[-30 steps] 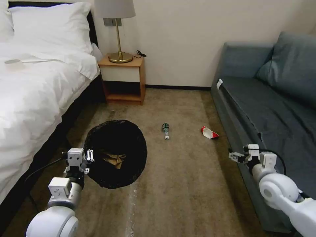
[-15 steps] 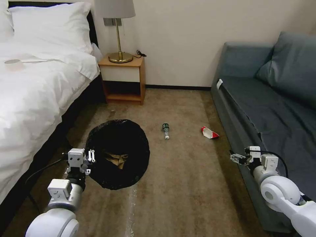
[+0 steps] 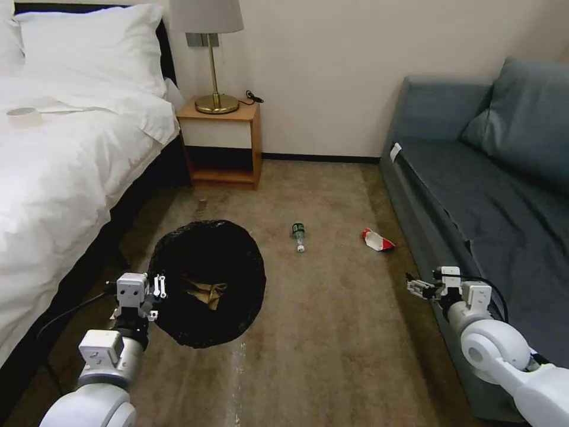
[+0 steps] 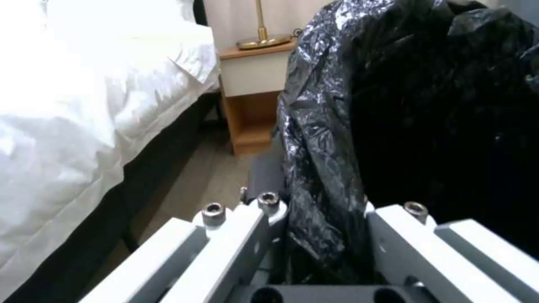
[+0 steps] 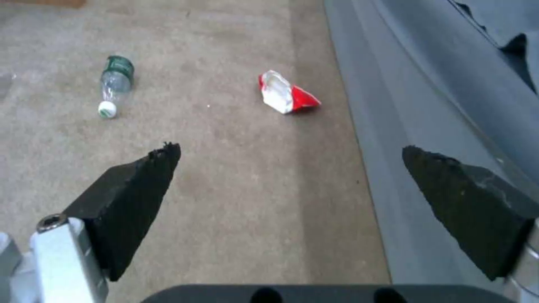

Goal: Pick up the trash bin, then pick up the garbage on the floor and place it into the trash bin.

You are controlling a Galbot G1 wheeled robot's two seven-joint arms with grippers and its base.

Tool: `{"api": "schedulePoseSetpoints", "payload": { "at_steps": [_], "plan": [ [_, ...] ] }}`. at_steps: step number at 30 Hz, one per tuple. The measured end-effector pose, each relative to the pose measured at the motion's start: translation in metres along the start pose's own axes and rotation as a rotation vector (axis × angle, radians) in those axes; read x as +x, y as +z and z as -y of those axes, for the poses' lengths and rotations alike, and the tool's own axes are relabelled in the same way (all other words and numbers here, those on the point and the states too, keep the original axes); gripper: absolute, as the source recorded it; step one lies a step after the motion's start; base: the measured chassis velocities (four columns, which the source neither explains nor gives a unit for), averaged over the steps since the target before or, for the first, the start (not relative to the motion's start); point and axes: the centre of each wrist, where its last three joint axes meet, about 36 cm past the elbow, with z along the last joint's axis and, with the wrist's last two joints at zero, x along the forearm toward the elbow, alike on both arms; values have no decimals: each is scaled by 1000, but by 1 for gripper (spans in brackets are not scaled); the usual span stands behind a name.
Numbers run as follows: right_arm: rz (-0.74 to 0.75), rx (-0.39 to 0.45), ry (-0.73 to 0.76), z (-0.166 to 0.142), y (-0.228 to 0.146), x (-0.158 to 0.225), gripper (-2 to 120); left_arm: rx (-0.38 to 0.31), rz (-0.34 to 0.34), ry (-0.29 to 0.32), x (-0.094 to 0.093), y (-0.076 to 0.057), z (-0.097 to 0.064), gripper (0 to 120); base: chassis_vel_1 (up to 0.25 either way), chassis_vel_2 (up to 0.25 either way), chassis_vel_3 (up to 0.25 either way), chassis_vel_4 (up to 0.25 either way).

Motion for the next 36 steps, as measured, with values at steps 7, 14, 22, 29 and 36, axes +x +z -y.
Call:
{"api": "schedulePoseSetpoints", "payload": {
  "at_steps": [7, 14, 22, 29, 36],
  "plan": [
    [1, -3, -5, 0, 1, -2, 100, 0, 2, 0, -1, 0, 0, 4, -76, 87, 74, -90],
    [0, -5, -9, 1, 3, -3, 100, 1, 3, -1, -1, 0, 0, 4, -68, 74, 81, -78],
    [-11, -7, -21, -2, 9, -5, 100, -1, 0, -2, -2, 1, -1, 4, -78, 78, 78, -85],
    [-18, -10, -28, -4, 14, -7, 100, -4, 0, -5, -2, 3, -3, 4, -87, 85, 83, -95],
    [-19, -10, -30, -4, 15, -7, 100, -3, 0, -4, -3, 3, -3, 4, -103, 102, 106, -99]
  ]
}}
